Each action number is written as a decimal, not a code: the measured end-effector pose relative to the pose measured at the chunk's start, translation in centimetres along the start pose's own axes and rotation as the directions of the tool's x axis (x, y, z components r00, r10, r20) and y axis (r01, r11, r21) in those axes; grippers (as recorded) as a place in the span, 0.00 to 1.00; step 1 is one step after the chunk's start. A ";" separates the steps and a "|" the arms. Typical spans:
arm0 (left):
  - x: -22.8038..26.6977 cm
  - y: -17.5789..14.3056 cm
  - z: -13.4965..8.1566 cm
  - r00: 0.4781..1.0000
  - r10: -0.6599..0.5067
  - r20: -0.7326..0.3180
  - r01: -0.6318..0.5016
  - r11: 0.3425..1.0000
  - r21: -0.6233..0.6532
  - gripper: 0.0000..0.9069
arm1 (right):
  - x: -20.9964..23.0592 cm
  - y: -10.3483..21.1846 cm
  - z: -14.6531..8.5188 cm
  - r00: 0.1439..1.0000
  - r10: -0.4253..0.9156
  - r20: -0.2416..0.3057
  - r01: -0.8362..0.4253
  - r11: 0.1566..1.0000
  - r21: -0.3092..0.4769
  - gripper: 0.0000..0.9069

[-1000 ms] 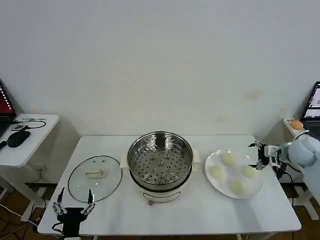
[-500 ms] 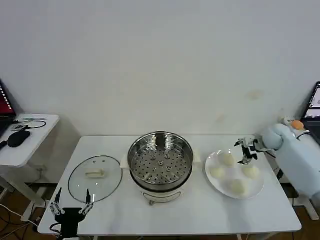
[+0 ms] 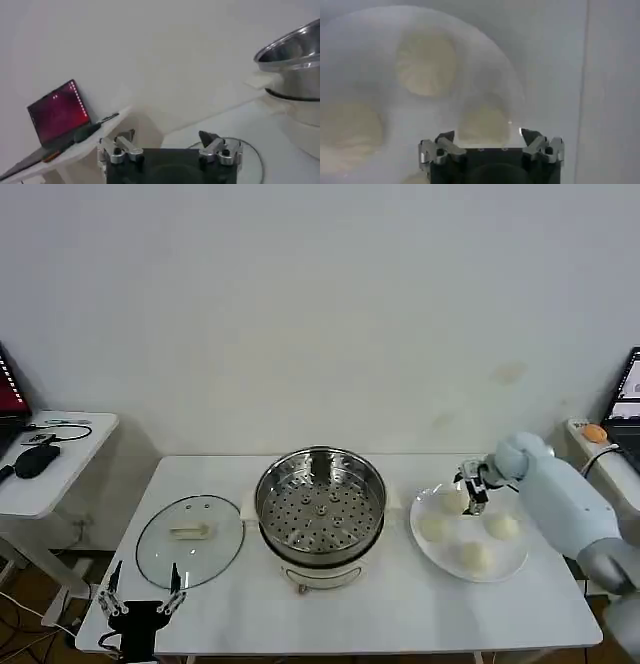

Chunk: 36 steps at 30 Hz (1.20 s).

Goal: Take steamed baozi put them in steamer then cover it.

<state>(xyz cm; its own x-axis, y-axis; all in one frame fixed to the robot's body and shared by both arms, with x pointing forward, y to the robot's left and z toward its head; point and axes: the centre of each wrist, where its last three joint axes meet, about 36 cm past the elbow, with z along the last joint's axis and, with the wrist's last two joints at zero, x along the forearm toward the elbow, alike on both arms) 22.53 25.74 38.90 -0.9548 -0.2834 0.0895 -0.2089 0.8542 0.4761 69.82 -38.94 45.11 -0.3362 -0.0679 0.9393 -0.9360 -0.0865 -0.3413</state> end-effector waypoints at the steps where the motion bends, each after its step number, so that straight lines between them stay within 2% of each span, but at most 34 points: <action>1: 0.1 0.0 0.1 1.000 0.001 -0.001 -0.001 1.000 -0.001 1.00 | -0.1 -0.1 -0.1 1.000 -0.001 -0.002 0.001 1.000 -0.001 1.00; 6: 0.1 -0.1 0.3 1.000 0.001 -0.002 -0.001 1.000 -0.004 1.00 | -0.9 -0.1 -0.2 1.000 -0.018 -0.016 0.018 1.000 -0.004 0.88; 10: 0.2 0.0 0.3 1.000 0.001 -0.003 -0.001 1.000 -0.007 1.00 | -1.1 0.0 -0.1 0.999 -0.025 -0.022 0.025 1.000 -0.007 0.86; 13: 0.4 0.0 0.4 1.000 0.000 -0.003 0.000 1.000 -0.008 1.00 | -1.1 0.0 0.0 0.999 -0.027 -0.023 0.027 1.000 -0.013 0.80; 15: 0.4 0.0 0.4 1.000 -0.001 -0.002 0.001 1.000 -0.007 1.00 | -1.1 -0.1 0.0 0.999 -0.027 -0.023 0.027 1.000 -0.015 0.70; 21: 0.4 0.0 0.4 1.000 -0.002 0.000 0.002 1.000 -0.008 1.00 | -0.8 -0.2 0.2 0.999 -0.031 -0.028 0.031 0.999 -0.018 0.62; 29: 0.5 0.0 0.4 1.000 0.001 0.001 -0.001 1.000 -0.011 1.00 | 1.4 -0.9 0.7 0.999 -0.021 -0.035 0.020 1.000 -0.009 0.63; 36: 0.5 -0.1 0.2 1.000 0.008 0.004 -0.008 1.000 -0.008 1.00 | 6.2 -2.0 0.5 0.999 0.038 -0.005 -0.038 0.998 0.043 0.63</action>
<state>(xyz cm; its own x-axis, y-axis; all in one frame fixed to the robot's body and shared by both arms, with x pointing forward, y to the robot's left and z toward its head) 22.04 25.59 38.67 -0.9574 -0.2744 0.0899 -0.1991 0.8530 0.4824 69.68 -39.69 51.57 -0.3722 -0.0658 0.9258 -0.9172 -0.1267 -0.3778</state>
